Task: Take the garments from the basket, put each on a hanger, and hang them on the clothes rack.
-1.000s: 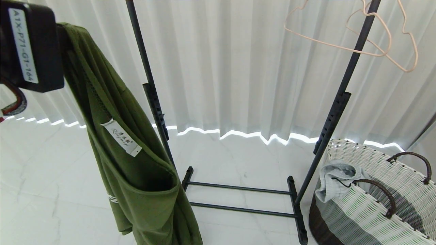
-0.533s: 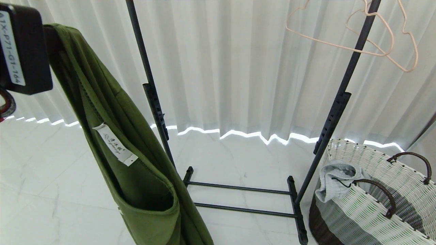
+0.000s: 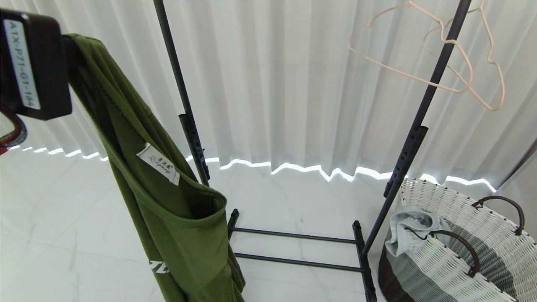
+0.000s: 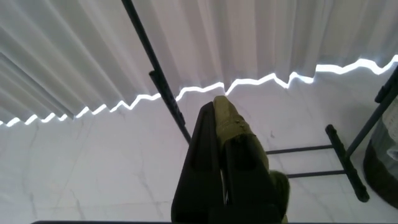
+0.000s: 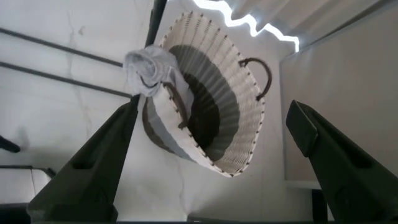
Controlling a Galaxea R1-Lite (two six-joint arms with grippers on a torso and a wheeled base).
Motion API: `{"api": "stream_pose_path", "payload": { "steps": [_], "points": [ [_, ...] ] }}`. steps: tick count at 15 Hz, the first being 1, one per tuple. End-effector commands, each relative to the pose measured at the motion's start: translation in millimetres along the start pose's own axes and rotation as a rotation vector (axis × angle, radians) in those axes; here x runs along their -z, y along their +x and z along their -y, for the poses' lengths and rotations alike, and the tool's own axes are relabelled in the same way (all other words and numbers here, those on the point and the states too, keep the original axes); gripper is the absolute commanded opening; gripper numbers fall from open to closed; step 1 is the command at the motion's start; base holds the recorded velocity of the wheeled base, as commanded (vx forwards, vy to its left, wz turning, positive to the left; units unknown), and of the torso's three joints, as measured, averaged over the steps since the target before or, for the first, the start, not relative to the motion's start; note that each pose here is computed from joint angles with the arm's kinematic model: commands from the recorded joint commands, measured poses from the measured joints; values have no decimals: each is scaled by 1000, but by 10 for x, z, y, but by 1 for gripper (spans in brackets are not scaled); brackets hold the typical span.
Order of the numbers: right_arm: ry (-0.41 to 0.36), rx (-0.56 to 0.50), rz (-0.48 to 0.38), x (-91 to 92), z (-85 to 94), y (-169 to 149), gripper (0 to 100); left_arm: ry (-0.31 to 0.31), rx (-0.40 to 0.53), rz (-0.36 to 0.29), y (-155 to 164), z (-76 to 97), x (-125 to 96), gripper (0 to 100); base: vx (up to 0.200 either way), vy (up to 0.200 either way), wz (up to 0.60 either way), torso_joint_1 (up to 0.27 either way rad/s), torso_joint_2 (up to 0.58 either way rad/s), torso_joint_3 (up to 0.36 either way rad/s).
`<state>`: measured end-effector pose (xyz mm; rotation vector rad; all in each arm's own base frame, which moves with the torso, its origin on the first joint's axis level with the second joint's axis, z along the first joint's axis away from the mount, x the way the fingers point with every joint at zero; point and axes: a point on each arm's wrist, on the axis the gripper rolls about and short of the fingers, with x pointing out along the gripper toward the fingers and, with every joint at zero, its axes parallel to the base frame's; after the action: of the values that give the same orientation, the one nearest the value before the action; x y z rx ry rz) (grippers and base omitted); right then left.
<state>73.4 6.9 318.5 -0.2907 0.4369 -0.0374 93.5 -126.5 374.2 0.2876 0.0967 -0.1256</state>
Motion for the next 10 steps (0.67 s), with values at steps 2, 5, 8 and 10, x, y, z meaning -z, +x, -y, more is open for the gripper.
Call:
{"api": "stream_pose_path", "payload": {
  "steps": [2, 5, 8, 10],
  "points": [
    [2, 1, 0, 0, 0, -2, 100, 42, 2, -11, -19, -16, 77, 0, 0, 0, 0, 163, -515, -286],
    [33, 4, 4, -4, 2, -2, 100, 57, 3, -10, -37, -34, 90, 0, 0, 0, 0, 180, -466, -287],
    [55, 7, 29, -33, 6, 3, 100, 128, 7, -12, -33, -23, 103, 0, 0, 0, 0, 186, -463, -276],
    [60, 9, 32, -36, 7, 3, 100, 146, 10, -16, -25, -10, 117, 0, 0, 0, 0, 208, -483, -283]
  ]
}}
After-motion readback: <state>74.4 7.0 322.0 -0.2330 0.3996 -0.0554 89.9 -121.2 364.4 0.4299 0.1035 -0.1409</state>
